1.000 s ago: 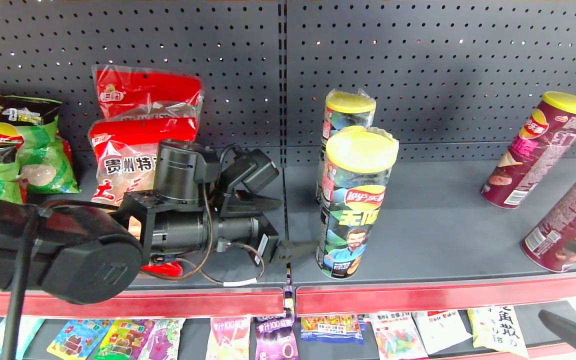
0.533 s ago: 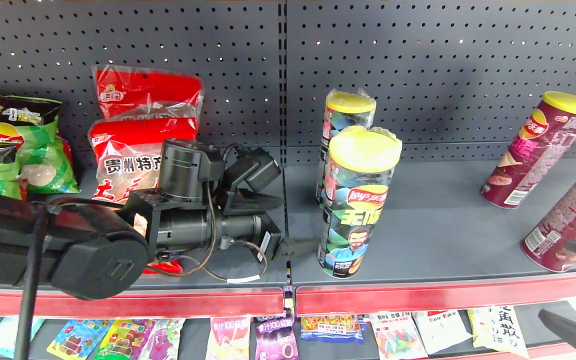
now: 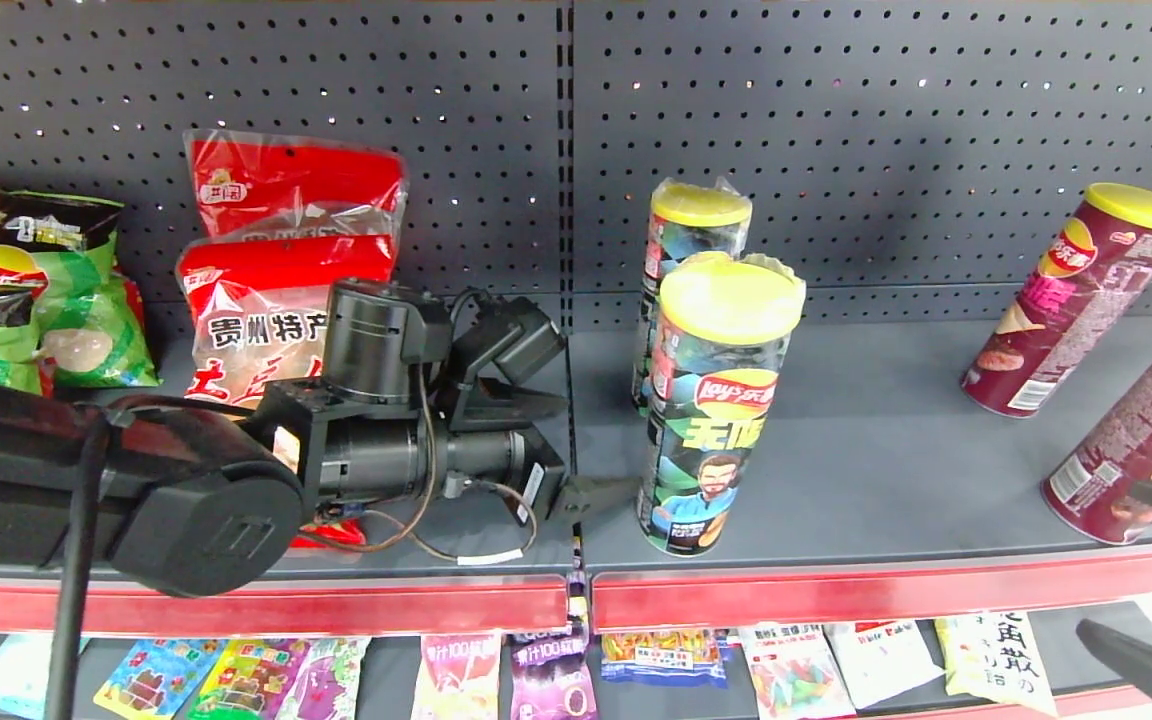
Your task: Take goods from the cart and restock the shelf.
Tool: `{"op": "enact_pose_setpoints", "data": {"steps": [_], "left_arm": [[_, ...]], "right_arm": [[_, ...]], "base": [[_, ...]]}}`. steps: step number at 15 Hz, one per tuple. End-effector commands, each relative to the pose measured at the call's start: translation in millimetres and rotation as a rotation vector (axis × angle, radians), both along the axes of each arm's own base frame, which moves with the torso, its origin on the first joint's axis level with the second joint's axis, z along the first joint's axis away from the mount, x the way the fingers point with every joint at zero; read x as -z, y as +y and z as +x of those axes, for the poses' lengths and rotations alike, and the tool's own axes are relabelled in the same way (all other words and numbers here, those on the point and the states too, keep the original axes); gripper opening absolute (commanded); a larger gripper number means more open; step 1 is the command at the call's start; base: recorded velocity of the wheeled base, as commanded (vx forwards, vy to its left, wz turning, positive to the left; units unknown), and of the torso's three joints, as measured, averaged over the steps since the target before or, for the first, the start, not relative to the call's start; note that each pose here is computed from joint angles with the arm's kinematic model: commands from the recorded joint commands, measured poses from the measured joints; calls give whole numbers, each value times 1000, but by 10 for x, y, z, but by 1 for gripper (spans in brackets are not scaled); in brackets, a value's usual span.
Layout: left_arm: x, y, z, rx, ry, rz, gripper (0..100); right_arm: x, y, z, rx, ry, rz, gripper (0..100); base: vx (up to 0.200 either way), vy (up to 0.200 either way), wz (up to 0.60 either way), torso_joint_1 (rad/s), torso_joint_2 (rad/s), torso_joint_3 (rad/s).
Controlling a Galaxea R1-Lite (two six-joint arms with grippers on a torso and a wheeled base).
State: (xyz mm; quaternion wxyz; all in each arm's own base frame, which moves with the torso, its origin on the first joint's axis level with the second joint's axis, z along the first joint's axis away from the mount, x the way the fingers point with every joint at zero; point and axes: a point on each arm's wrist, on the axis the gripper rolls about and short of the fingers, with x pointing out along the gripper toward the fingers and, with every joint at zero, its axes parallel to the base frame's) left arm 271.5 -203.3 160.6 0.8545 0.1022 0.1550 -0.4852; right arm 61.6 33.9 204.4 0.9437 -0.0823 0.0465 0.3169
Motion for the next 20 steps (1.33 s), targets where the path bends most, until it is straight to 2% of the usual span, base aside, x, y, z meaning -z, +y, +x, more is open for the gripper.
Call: {"op": "enact_pose_setpoints", "data": {"steps": [1, 5, 9, 12, 14, 16, 17, 18, 19, 20], "left_arm": [[9, -10, 5, 2, 2, 1, 100], [41, -21, 22, -4, -18, -11, 100], [57, 31, -50, -4, -7, -3, 100], [52, 195, -273, -27, 6, 12, 100], [-24, 403, -510, -94, 11, -3, 100], [-160, 709, -841, -230, 38, -76, 100], [-228, 923, -1011, -365, 50, -113, 100], [-232, 934, -1021, -374, 51, -115, 100], [-263, 1161, -1322, -488, 72, -100, 100], [-223, 1383, -1651, -555, 102, -41, 100]], "right_arm": [[-2, 1, 4, 0, 1, -1, 100], [-4, -2, 6, 5, -1, 0, 100], [-7, -2, 6, 6, -1, 0, 100], [11, -2, 5, 5, 5, -3, 100], [81, -20, -34, 5, 12, -6, 100], [183, -50, -99, 5, 17, -9, 100], [253, -83, -156, 19, 13, -7, 100], [255, -86, -161, 20, 11, -7, 100], [347, -136, -236, 63, -2, -5, 100], [419, -178, -296, 112, -14, -1, 100]], "base": [[0, 0, 0, 0, 0, 0], [0, 0, 0, 0, 0, 0], [0, 0, 0, 0, 0, 0], [0, 0, 0, 0, 0, 0], [0, 0, 0, 0, 0, 0], [0, 0, 0, 0, 0, 0], [0, 0, 0, 0, 0, 0], [0, 0, 0, 0, 0, 0], [0, 0, 0, 0, 0, 0], [0, 0, 0, 0, 0, 0]]}}
